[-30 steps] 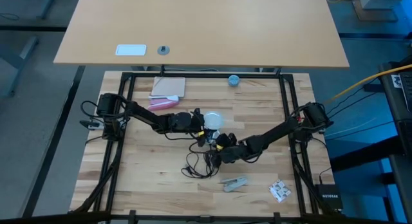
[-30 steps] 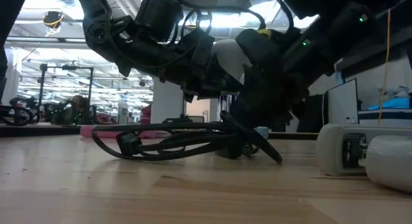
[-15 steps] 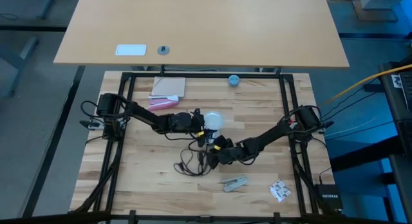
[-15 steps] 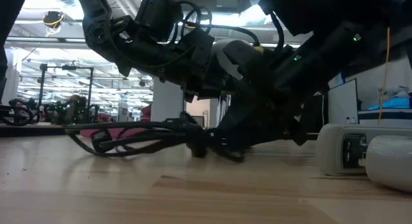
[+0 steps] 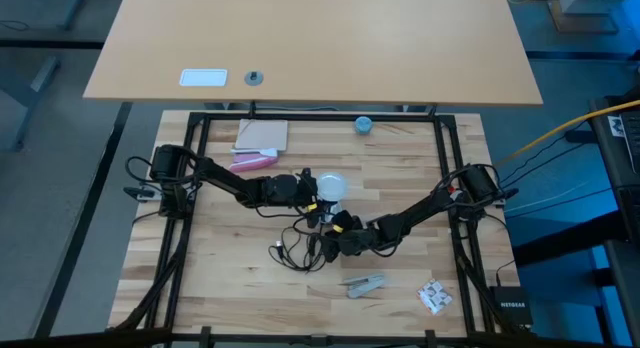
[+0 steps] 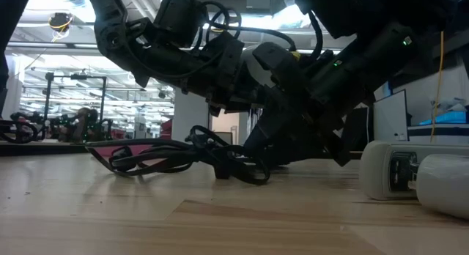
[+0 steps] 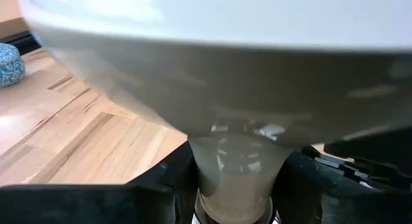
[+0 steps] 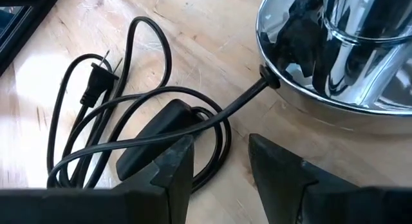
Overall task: Screw lightbulb
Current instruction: Insert the lightbulb into the lamp
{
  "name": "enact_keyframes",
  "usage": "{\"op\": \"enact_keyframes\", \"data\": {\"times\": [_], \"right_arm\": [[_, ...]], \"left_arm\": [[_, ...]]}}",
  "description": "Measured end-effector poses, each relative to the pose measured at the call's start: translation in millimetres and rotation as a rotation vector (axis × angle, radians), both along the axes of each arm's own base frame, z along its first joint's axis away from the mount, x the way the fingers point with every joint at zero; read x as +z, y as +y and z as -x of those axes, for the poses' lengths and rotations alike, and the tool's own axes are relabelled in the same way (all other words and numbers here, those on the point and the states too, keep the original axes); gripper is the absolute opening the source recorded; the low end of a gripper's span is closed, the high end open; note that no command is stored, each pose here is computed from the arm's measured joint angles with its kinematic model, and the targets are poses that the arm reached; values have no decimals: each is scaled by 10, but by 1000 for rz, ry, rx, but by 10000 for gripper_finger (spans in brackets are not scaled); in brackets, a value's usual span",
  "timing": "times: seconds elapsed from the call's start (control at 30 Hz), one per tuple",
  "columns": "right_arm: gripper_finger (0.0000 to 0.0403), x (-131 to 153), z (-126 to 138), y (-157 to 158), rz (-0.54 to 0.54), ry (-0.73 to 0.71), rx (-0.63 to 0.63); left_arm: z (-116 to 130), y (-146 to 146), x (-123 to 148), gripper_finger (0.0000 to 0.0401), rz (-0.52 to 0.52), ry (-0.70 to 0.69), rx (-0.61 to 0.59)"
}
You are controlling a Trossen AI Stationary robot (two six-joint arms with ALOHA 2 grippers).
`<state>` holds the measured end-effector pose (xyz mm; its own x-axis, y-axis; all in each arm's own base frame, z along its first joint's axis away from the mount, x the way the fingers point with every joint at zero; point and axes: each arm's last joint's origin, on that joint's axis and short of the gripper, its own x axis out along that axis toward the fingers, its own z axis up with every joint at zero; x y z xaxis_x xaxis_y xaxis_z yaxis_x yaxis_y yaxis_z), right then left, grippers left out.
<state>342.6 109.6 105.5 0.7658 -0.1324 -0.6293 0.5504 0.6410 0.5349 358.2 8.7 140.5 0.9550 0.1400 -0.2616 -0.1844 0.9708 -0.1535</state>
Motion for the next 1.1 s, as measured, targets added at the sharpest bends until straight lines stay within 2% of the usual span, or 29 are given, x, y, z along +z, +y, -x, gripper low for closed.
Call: {"op": "enact_keyframes", "data": {"times": [0.1, 0.3, 0.83, 1.1], "right_arm": [[154, 1, 0, -4, 21, -1, 0], [154, -32, 41, -48, 142, 44, -51], [154, -89, 139, -91, 236, 162, -88], [154, -122, 199, -127, 320, 223, -110]], "left_arm": [[0, 0, 0, 150, -12, 2, -4], [0, -7, -1, 150, -11, 3, -14], [10, -116, -26, 150, -28, 47, -44], [11, -140, -30, 150, -26, 50, -55]]}}
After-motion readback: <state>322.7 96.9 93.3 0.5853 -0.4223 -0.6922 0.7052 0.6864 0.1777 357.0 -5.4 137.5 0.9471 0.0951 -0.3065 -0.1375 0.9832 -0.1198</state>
